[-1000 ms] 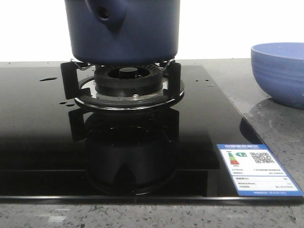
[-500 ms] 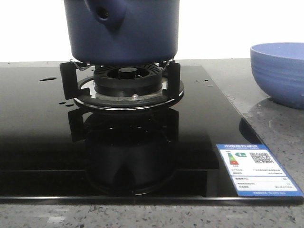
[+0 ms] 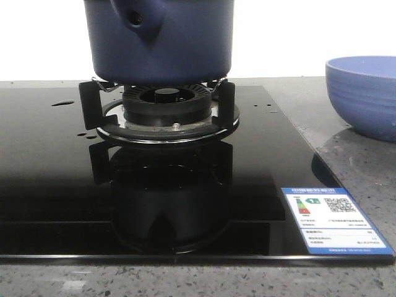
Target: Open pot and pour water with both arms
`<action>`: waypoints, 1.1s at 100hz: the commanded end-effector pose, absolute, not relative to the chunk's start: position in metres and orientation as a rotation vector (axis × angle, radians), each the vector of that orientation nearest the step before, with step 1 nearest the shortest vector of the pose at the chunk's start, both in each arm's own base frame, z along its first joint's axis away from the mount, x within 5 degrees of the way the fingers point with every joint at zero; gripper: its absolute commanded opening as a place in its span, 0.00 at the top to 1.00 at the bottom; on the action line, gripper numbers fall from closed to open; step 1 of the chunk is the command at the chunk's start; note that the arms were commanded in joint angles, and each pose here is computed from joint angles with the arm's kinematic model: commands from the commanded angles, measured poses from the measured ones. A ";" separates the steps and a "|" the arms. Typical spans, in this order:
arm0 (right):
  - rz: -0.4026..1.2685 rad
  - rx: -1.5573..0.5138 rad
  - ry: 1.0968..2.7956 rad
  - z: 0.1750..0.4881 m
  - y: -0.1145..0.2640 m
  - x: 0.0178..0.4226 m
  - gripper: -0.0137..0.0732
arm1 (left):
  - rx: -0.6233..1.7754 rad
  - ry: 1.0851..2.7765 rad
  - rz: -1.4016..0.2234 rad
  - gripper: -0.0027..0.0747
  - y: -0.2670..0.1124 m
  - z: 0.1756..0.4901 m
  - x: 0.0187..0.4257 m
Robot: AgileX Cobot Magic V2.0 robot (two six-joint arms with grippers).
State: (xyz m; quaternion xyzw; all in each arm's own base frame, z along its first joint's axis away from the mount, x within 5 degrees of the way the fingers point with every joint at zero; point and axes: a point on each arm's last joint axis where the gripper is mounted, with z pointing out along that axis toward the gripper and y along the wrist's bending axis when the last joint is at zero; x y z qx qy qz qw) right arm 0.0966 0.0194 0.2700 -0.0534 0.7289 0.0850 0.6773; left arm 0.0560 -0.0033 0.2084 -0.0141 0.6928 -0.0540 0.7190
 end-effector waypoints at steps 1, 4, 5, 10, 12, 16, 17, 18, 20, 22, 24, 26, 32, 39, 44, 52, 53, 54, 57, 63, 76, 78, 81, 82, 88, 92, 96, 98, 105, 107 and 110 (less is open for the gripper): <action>0.159 -0.101 1.592 0.281 0.017 0.098 0.90 | -0.048 1.472 -0.117 0.99 -0.002 0.205 0.055; 0.159 -0.101 1.592 0.281 0.017 0.098 0.90 | -0.048 1.470 -0.117 0.99 -0.002 0.205 0.055; 0.159 -0.101 1.592 0.281 0.017 0.098 0.90 | -0.048 1.470 -0.117 0.99 -0.002 0.205 0.055; 0.158 -0.099 1.591 0.281 0.017 0.098 0.90 | -0.048 1.470 -0.117 0.99 -0.002 0.205 0.055; 0.158 -0.099 1.591 0.281 0.017 0.098 0.90 | -0.048 1.470 -0.117 0.99 -0.002 0.205 0.055; 0.158 -0.099 1.591 0.281 0.017 0.098 0.90 | -0.048 1.470 -0.117 0.99 -0.002 0.205 0.055; 0.159 -0.100 1.592 0.281 0.017 0.098 0.90 | -0.048 1.470 -0.117 0.99 -0.002 0.205 0.055; 0.159 -0.100 1.592 0.281 0.017 0.098 0.90 | -0.048 1.470 -0.117 0.99 -0.002 0.205 0.055; 0.159 -0.100 1.592 0.281 0.017 0.098 0.90 | -0.048 1.470 -0.117 0.99 -0.002 0.205 0.055; 0.159 -0.100 1.592 0.281 0.017 0.098 0.90 | -0.048 1.470 -0.117 0.99 -0.002 0.205 0.055; 0.159 -0.100 1.592 0.281 0.017 0.098 0.90 | -0.048 1.470 -0.117 0.99 -0.002 0.205 0.055; 0.159 -0.100 1.592 0.281 0.017 0.098 0.90 | -0.048 1.470 -0.117 0.99 -0.002 0.205 0.055; 0.159 -0.100 1.592 0.281 0.017 0.098 0.89 | -0.048 1.470 -0.117 0.99 -0.002 0.205 0.055; 0.159 -0.100 1.592 0.281 0.017 0.098 0.90 | -0.048 1.470 -0.117 0.99 -0.002 0.205 0.055; 0.159 -0.100 1.592 0.281 0.017 0.098 0.90 | -0.048 1.470 -0.117 0.99 -0.002 0.205 0.055; 0.159 -0.100 1.592 0.281 0.017 0.098 0.90 | -0.048 1.470 -0.117 0.99 -0.002 0.205 0.055; 0.159 -0.100 1.592 0.281 0.017 0.098 0.90 | -0.048 1.470 -0.117 0.99 -0.002 0.205 0.055; 0.159 -0.100 1.592 0.281 0.017 0.098 0.89 | -0.048 1.470 -0.117 0.99 -0.002 0.205 0.055; 0.159 -0.100 1.592 0.281 0.017 0.098 0.90 | -0.048 1.470 -0.117 0.99 -0.002 0.205 0.055; 0.159 -0.100 1.592 0.281 0.017 0.098 0.90 | -0.048 1.470 -0.117 0.99 -0.002 0.205 0.055; 0.159 -0.100 1.592 0.281 0.017 0.098 0.90 | -0.048 1.470 -0.117 0.99 -0.002 0.205 0.055; 0.159 -0.100 1.592 0.281 0.017 0.098 0.90 | -0.048 1.470 -0.117 0.99 -0.002 0.205 0.055; 0.159 -0.100 1.592 0.281 0.017 0.098 0.90 | -0.048 1.470 -0.117 0.99 -0.002 0.205 0.055; 0.157 -0.099 1.590 0.281 0.016 0.098 0.90 | -0.048 1.470 -0.117 0.99 -0.002 0.205 0.055; 0.157 -0.099 1.590 0.281 0.016 0.098 0.90 | -0.048 1.470 -0.117 0.99 -0.002 0.205 0.055; 0.148 -0.108 1.589 0.281 0.016 0.098 0.90 | -0.048 1.470 -0.117 0.99 -0.002 0.205 0.055; 0.127 -0.132 1.580 0.282 0.016 0.097 0.90 | -0.048 1.470 -0.117 0.99 -0.002 0.205 0.055; 0.117 -0.145 1.576 0.282 0.017 0.097 0.90 | -0.048 1.470 -0.117 0.99 -0.002 0.205 0.055; 0.114 -0.121 1.546 0.284 0.015 0.097 0.90 | -0.048 1.470 -0.117 0.99 -0.002 0.205 0.055; 0.084 -0.140 1.531 0.284 0.014 0.097 0.90 | -0.048 1.470 -0.117 0.99 -0.002 0.205 0.055; 0.094 -0.111 1.528 0.282 0.013 0.097 0.90 | -0.048 1.470 -0.117 0.99 -0.002 0.205 0.055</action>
